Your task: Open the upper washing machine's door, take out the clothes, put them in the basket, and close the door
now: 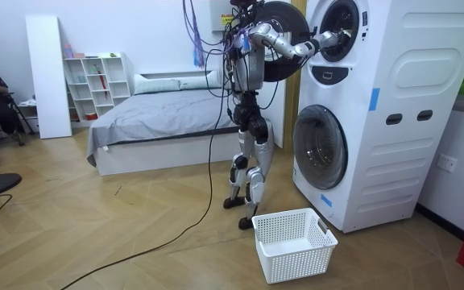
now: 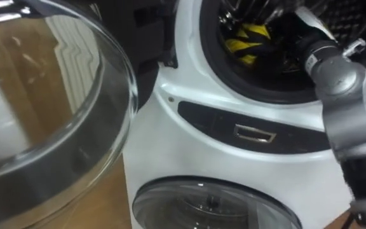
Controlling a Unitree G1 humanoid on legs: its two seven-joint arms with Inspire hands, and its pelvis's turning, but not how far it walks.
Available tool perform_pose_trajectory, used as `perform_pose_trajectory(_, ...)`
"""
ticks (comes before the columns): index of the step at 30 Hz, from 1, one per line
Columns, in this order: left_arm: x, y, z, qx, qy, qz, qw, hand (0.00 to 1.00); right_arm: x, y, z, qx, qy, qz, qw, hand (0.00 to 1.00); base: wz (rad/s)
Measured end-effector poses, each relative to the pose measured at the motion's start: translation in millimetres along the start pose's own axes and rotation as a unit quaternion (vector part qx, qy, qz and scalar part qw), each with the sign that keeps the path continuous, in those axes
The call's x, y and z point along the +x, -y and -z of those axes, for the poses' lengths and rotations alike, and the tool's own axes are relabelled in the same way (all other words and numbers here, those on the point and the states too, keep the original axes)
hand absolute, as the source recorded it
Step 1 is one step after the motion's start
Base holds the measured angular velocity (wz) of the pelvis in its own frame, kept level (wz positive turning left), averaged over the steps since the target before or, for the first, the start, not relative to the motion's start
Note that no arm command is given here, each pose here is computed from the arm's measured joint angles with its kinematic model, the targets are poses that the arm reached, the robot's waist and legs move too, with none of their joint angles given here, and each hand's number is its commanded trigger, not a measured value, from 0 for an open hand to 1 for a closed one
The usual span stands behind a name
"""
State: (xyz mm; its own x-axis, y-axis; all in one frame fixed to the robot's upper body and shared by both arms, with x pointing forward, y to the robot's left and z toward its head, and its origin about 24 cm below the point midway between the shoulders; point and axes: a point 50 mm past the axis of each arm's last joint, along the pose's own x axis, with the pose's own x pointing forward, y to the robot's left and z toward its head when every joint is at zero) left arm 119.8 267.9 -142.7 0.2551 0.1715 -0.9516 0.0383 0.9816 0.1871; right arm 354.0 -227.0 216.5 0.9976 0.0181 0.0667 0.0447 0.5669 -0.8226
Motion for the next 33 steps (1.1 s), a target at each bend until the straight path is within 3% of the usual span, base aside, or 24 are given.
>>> perform_pose_trajectory(10,-0.6,-2.1,1,-0.014,0.021,-0.006,1.000,0.00,-47,-17,-18,-0.040,0.077,0.002,0.996,1.00,-0.07)
perform_pose_trajectory(19,-3.1,-4.3,30,-0.035,0.012,-0.012,0.999,0.00,-71,-1,-31,-0.028,0.122,0.034,0.992,1.00,-0.07)
perform_pose_trajectory(33,-7.5,-2.6,48,-0.027,0.021,-0.030,0.999,0.00,-106,-23,-5,0.035,0.103,0.019,0.994,1.00,-0.06)
